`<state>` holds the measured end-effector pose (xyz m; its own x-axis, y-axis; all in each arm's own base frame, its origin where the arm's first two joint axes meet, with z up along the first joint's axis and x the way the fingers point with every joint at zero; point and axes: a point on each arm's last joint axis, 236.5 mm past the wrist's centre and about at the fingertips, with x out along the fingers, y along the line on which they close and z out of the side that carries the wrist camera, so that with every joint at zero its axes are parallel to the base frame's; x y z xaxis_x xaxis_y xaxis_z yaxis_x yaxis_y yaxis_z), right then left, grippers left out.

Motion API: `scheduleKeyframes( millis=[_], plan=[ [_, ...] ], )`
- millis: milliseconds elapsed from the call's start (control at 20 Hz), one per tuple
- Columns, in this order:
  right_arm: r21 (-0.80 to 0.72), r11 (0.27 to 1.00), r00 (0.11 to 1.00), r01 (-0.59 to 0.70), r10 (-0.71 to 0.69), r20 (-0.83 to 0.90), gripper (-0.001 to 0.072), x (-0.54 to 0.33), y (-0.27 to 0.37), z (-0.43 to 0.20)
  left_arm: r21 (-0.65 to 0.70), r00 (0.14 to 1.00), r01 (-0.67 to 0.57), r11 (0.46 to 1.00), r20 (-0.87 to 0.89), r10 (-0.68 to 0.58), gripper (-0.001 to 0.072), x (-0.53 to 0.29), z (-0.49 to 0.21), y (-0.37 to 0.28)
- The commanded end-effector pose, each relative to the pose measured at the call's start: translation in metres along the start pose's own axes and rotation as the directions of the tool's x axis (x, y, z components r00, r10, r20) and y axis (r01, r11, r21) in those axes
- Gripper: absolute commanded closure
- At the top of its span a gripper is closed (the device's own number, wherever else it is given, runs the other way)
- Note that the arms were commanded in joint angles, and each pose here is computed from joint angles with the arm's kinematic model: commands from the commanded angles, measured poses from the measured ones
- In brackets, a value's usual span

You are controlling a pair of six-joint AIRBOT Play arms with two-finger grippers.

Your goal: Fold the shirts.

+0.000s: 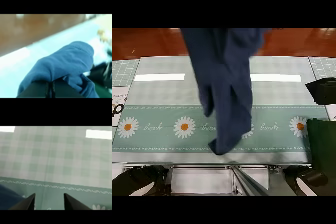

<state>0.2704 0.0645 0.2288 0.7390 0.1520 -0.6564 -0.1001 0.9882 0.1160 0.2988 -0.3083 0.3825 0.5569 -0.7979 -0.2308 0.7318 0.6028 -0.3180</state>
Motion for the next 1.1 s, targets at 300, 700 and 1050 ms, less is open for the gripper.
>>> scheduleKeyframes(
  millis=[300, 700, 1050],
  plan=[
    [0.066, 0.997, 0.992, 0.030, -0.021, -0.128, 0.0302, 0.032, -0.006, -0.044, -0.148, 0.861, -0.193, 0.970, -0.500, 0.095, 0.0680, 0.040, -0.255, 0.092],
    [-0.010, 0.968, 0.915, 0.252, -0.242, -0.322, 0.0300, 0.101, -0.067, -0.110, -0.301, 0.694, -0.564, 0.769, -0.678, 0.244, 0.0201, -0.061, -0.320, 0.231],
    [0.516, 0.816, 0.906, 0.259, -0.020, -0.422, 0.0301, 0.114, -0.115, -0.205, -0.806, 0.892, -0.438, 0.399, -0.444, 0.081, 0.0203, -0.104, -0.368, 0.240]
  ],
)
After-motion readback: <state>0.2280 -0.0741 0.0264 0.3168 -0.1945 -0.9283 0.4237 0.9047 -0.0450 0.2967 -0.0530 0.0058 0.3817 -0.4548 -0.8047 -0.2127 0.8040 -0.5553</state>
